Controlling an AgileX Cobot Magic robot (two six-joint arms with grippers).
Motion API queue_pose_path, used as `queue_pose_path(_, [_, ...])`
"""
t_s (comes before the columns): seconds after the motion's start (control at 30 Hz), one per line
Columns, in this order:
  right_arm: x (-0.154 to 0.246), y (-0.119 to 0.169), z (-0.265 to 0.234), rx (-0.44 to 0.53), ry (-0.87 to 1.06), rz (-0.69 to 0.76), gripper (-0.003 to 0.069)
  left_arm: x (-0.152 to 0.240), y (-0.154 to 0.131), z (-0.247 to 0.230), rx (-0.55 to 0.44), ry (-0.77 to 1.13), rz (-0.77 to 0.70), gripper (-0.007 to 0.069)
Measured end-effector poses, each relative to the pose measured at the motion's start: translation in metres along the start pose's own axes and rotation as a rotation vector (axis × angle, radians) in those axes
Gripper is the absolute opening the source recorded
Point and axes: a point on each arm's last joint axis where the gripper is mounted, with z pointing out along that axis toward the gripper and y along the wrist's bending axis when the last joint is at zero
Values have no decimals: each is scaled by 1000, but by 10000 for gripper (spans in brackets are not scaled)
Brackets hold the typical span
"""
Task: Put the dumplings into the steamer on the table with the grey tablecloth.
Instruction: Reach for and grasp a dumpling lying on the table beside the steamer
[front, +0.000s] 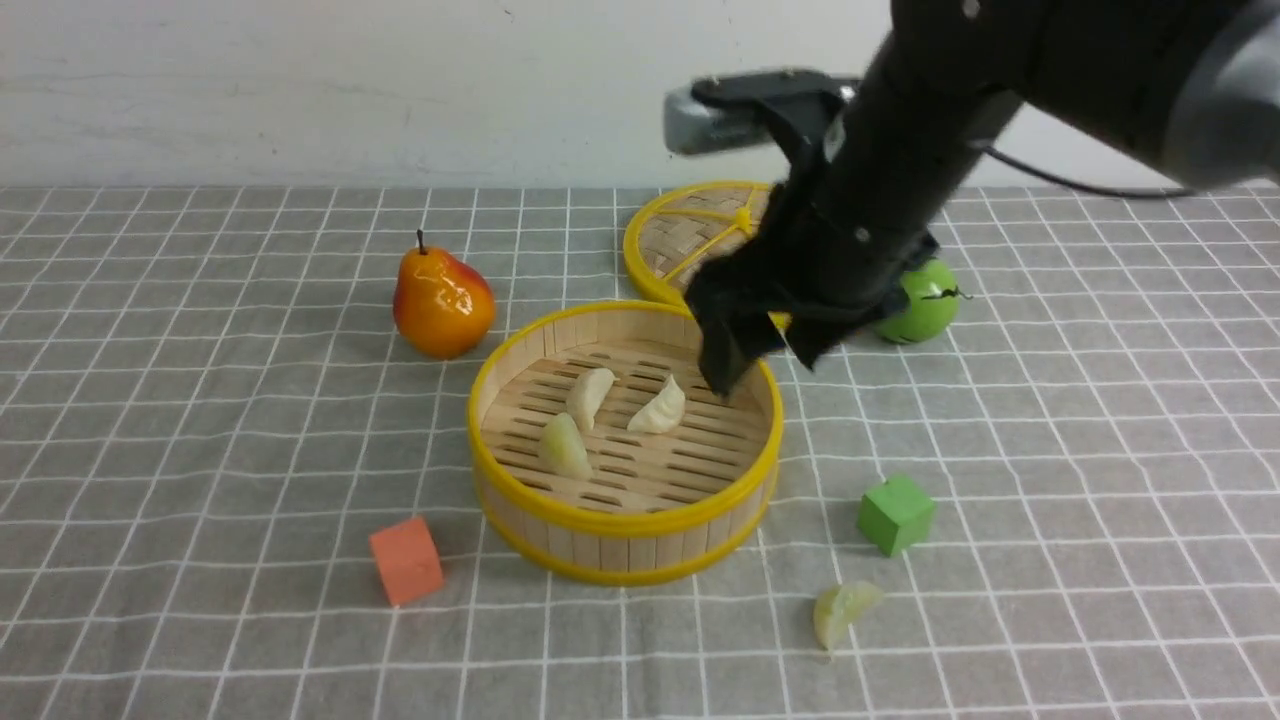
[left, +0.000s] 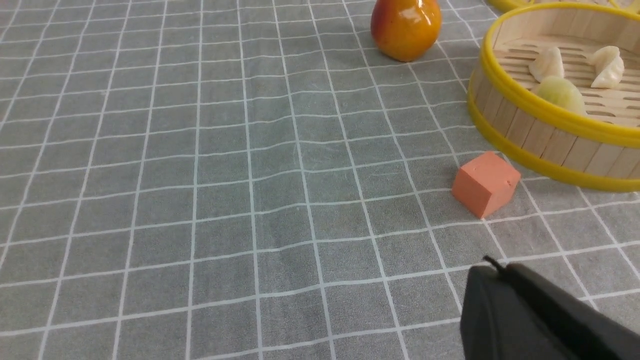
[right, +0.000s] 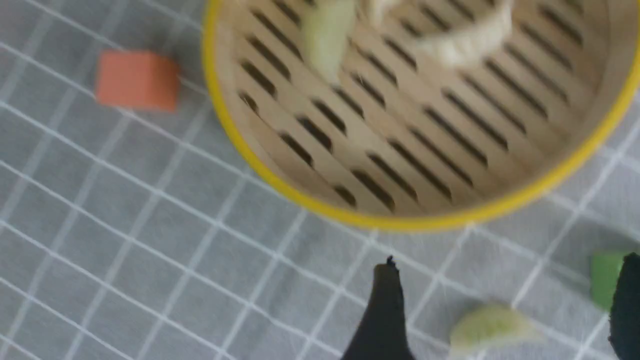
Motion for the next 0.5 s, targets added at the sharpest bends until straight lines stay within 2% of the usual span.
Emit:
queue_pose_path(0.13, [57,-15,38,34,38,91,555,0,0,0,1,-2,0,2])
queue_pose_path(0.17, [57,-15,38,34,38,91,555,0,0,0,1,-2,0,2])
queue_pose_path(0.37, [96,-32,55,87,-9,298,555,-1,-1,0,7,-9,1,3])
queue_pose_path(0.5, [106,-37,67,95,-45,351,555,-1,-1,0,7,-9,1,6])
